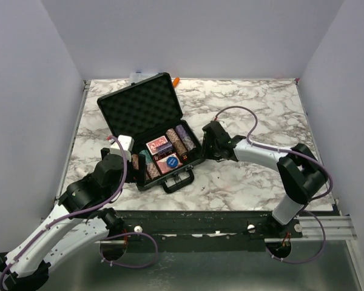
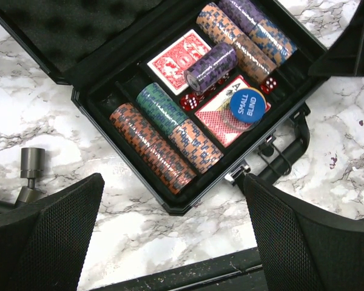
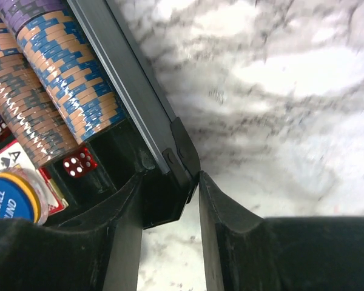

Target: Pack up texas hold em set

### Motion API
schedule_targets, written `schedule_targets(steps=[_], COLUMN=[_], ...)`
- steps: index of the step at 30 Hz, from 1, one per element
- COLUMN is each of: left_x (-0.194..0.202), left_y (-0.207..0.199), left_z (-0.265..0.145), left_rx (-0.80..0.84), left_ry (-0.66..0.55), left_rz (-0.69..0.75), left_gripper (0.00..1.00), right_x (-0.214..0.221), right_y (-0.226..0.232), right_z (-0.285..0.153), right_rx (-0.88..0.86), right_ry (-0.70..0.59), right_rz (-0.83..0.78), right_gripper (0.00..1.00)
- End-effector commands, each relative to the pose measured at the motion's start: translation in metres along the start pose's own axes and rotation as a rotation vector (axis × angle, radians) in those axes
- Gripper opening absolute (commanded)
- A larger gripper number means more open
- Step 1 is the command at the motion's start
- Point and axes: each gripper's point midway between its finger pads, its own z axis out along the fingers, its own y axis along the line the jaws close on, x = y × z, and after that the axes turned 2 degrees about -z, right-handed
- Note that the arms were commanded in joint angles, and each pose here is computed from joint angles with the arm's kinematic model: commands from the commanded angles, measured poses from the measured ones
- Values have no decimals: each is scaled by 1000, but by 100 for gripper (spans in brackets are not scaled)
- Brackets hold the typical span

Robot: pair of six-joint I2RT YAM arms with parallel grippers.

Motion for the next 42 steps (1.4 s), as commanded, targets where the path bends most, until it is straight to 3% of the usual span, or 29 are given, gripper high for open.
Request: schedule_targets(steps=[1, 4, 9, 14, 28, 35, 42], left_x=[3, 1, -5, -43, -170, -200, -225], left_y=[3, 2, 2, 12, 64, 107, 157], left_z=[2, 6, 16, 18, 48, 65, 89], left_rx=[-10, -24, -43, -100, -137, -159, -145], left_ry=[6, 11, 22, -16, -106, -154, -192], left_rz=[18, 21, 21, -20, -238, -396, -610], left_gripper=[96, 96, 97, 98, 97, 95, 86], right_x=[-52, -65, -83, -83, -18, 18, 38], right_y=[-41, -32, -14, -3, -20, -27, -26], right_z=[13, 15, 3, -24, -76, -78, -79], right_rx=[214, 206, 161, 80, -91, -162, -222], right_ry=[-112, -111, -122, -136, -94, -47, 0], right_rz=[-157, -191, -215, -184, -38, 14, 18], right_gripper=[14, 21, 59, 76, 80, 79, 72])
